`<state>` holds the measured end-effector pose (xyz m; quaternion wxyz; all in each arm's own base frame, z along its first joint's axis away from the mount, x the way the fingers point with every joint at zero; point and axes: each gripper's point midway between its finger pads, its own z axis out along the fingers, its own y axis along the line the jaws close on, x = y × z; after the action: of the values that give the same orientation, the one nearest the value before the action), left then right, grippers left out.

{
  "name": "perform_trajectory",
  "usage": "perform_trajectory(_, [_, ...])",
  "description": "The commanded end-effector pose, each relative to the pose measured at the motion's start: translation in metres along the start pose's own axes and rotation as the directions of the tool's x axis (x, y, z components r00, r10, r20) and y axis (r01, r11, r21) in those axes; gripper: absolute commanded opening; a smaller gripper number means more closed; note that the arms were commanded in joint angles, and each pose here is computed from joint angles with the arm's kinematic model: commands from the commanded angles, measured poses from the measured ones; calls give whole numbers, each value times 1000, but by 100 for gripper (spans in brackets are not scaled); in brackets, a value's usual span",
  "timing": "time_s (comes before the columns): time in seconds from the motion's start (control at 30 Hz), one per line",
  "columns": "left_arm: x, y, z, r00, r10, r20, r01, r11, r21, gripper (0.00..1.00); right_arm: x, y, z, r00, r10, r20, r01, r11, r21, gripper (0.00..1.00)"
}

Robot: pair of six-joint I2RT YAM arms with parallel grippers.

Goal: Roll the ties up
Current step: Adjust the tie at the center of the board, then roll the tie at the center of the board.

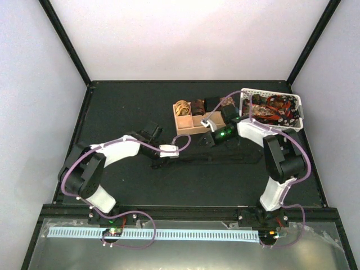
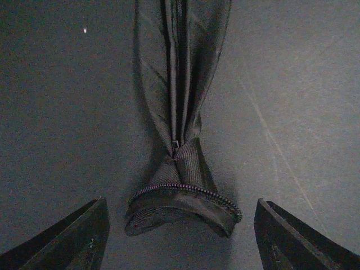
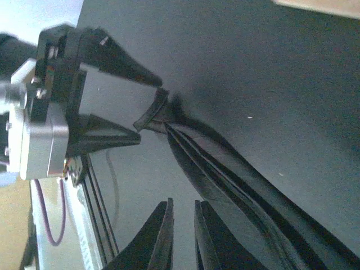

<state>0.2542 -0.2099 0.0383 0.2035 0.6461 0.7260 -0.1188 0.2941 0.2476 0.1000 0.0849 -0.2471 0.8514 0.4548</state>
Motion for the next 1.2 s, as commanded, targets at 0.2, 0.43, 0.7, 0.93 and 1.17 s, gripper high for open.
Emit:
perform_trajectory(0.2, [-5,7,9,996,-81,27,79,995,52,70,13,7,65,996,-5,-90,3,1000,-25,9])
perform_trajectory(0.43, [5,10,9,994,-103,18,102,994,45,68,28,5,97,989,2,-149,-5,1000,-22,8])
perform_trajectory(0.7, [8,14,4,993,-118,26,117,992,53,67,42,-20,113,980,59,-191,-54,998,36,8])
perform_trajectory(0.93, [1,12,7,992,-122,41,117,988,101,62,54,-31,117,970,89,-225,-79,995,54,9])
perform_trajectory(1.17, [-4,6,8,993,-100,58,93,989,119,46,57,-33,119,966,95,-239,-83,995,60,9])
